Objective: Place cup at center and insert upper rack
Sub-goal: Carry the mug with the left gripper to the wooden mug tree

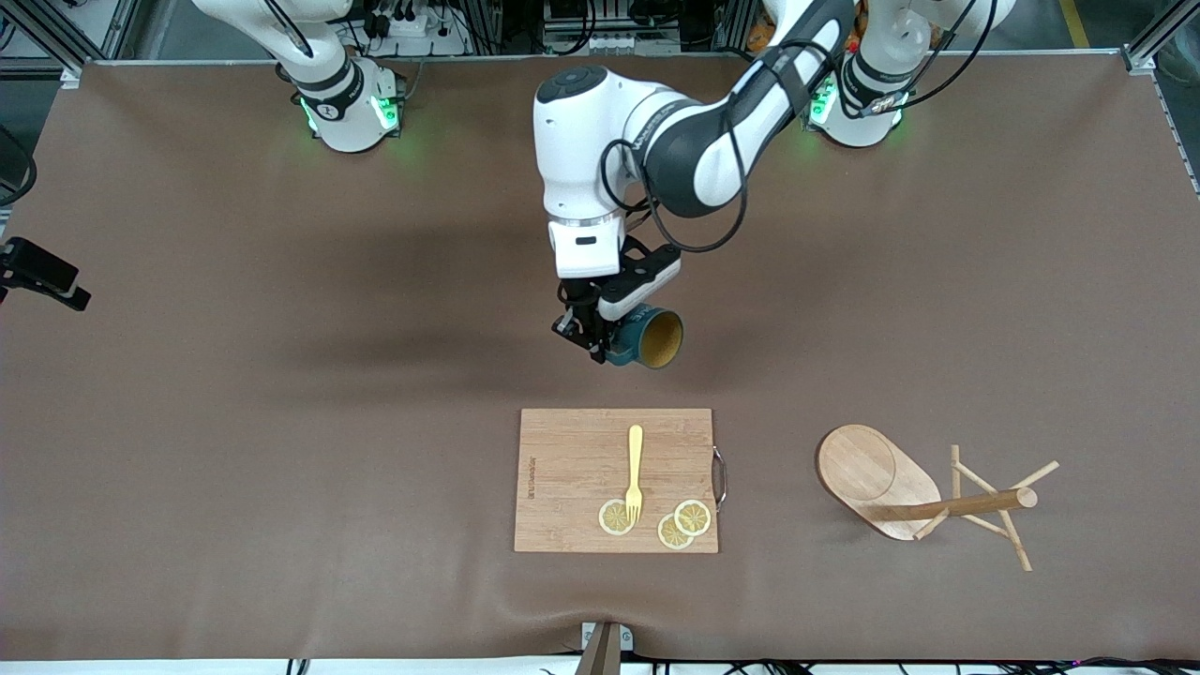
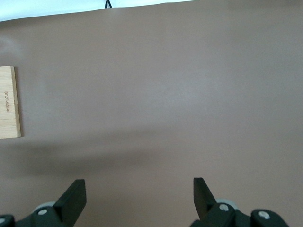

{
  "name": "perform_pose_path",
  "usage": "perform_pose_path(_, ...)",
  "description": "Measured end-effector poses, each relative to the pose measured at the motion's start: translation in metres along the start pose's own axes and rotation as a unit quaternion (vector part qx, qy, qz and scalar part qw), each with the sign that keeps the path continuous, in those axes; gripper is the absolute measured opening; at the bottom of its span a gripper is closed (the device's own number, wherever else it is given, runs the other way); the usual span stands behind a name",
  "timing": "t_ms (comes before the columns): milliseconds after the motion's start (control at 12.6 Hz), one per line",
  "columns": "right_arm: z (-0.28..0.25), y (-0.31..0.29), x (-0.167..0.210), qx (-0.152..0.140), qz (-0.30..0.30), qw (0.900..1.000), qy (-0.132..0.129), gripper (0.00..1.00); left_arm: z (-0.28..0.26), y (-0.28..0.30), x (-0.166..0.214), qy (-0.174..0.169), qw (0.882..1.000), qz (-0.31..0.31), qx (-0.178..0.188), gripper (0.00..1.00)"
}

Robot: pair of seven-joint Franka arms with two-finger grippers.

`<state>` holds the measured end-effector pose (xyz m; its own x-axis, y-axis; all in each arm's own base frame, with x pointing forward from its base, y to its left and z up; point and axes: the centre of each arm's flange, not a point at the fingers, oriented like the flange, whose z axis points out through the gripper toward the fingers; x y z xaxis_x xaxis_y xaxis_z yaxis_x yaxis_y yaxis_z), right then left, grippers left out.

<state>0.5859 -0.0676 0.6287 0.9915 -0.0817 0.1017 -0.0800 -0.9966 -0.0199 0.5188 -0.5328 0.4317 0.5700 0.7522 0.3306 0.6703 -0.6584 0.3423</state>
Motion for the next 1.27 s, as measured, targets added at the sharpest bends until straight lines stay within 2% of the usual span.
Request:
perform_pose_path(553,0.000,0.000,0.000,0.000,0.000,1.000,0.000,1.00,-0.002,-0.002,0.078,-0.047,0.997,-0.064,0.021,0.05)
perform_pose_path(791,0.000,0.000,0.000,0.000,0.000,1.000,0.000,1.00,-0.001,-0.006,0.114,-0.074,0.992,-0.093,0.029,0.05)
perform_pose_path(1028,0.000,0.000,0.000,0.000,0.000,1.000,0.000,1.00,0.006,-0.009,0.130,-0.089,0.989,-0.113,0.037,0.05)
perform_pose_path(1265,0.000,0.000,0.000,0.000,0.000,1.000,0.000,1.00,0.017,-0.016,0.162,-0.118,0.981,-0.147,0.048,0.05)
